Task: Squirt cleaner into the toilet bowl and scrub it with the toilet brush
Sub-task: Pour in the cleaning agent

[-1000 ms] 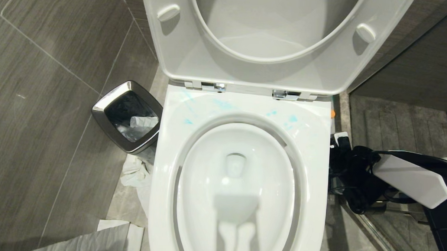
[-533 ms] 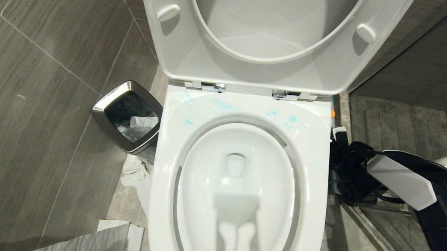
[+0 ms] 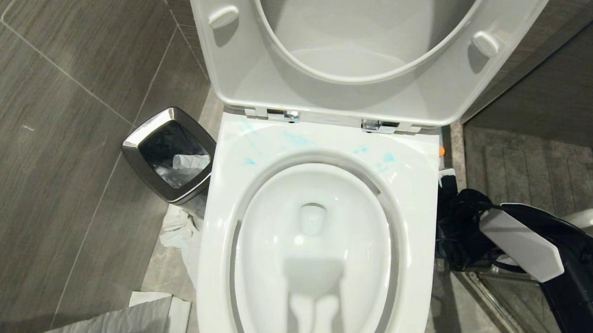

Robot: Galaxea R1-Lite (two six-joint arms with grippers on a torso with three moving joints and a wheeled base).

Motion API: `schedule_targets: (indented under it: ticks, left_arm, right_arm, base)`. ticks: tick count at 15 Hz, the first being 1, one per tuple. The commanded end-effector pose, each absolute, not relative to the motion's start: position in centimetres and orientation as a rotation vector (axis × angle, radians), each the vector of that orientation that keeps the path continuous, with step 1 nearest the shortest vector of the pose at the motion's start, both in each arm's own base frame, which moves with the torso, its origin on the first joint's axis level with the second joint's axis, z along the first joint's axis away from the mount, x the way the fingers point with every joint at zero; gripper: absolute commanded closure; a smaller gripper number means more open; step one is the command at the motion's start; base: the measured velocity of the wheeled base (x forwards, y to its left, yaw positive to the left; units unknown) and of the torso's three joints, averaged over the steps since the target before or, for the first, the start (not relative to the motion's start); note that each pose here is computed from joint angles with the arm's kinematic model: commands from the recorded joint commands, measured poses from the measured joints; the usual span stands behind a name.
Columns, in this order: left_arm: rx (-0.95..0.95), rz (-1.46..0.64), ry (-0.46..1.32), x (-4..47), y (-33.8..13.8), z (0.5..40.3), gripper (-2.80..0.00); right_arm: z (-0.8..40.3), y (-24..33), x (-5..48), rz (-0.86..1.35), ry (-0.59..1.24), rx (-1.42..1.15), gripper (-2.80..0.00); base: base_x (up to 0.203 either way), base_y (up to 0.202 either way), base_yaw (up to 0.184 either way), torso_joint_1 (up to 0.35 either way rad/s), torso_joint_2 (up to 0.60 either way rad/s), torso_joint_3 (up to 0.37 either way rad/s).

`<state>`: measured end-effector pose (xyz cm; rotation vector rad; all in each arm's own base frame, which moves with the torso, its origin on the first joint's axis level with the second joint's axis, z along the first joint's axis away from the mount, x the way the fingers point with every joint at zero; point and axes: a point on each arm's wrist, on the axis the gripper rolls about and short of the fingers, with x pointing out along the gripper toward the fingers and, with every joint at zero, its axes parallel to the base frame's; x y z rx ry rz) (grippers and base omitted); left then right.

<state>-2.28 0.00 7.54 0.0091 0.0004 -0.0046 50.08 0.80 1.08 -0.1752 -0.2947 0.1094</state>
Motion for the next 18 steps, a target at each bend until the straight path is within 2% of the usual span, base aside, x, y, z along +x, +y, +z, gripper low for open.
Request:
schedule_targets:
  ticks: [1,13,14,15,18]
  left_arm:
    - [0.009,-0.005,0.002,-2.27,0.0,7.5,0.0]
    - [0.009,-0.005,0.002,-2.27,0.0,7.51,0.0]
    - [0.009,-0.005,0.002,-2.27,0.0,7.51,0.0]
    - [0.009,-0.005,0.002,-2.27,0.0,7.51,0.0]
    - [0.009,-0.005,0.002,-2.27,0.0,7.51,0.0]
  right_arm:
    - [1.34,0.82,50.47,0.106,-0.328,-0.19,-2.8]
    - [1.5,0.83,51.36,0.101,-0.378,-0.203,-2.8]
    - [1.26,0.83,51.29,0.1,-0.37,-0.214,-2.23]
    - [1.08,0.83,51.29,0.096,-0.367,-0.236,0.0]
    - [1.22,0.83,51.28,0.09,-0.371,-0.266,0.0]
  base:
    - [0.0,0.0,0.0,0.0,0.0,0.0]
    - [0.0,0.0,0.0,0.0,0.0,0.0]
    - [0.0,0.0,0.0,0.0,0.0,0.0]
    - [0.0,0.0,0.0,0.0,0.0,0.0]
    - [0.0,0.0,0.0,0.0,0.0,0.0]
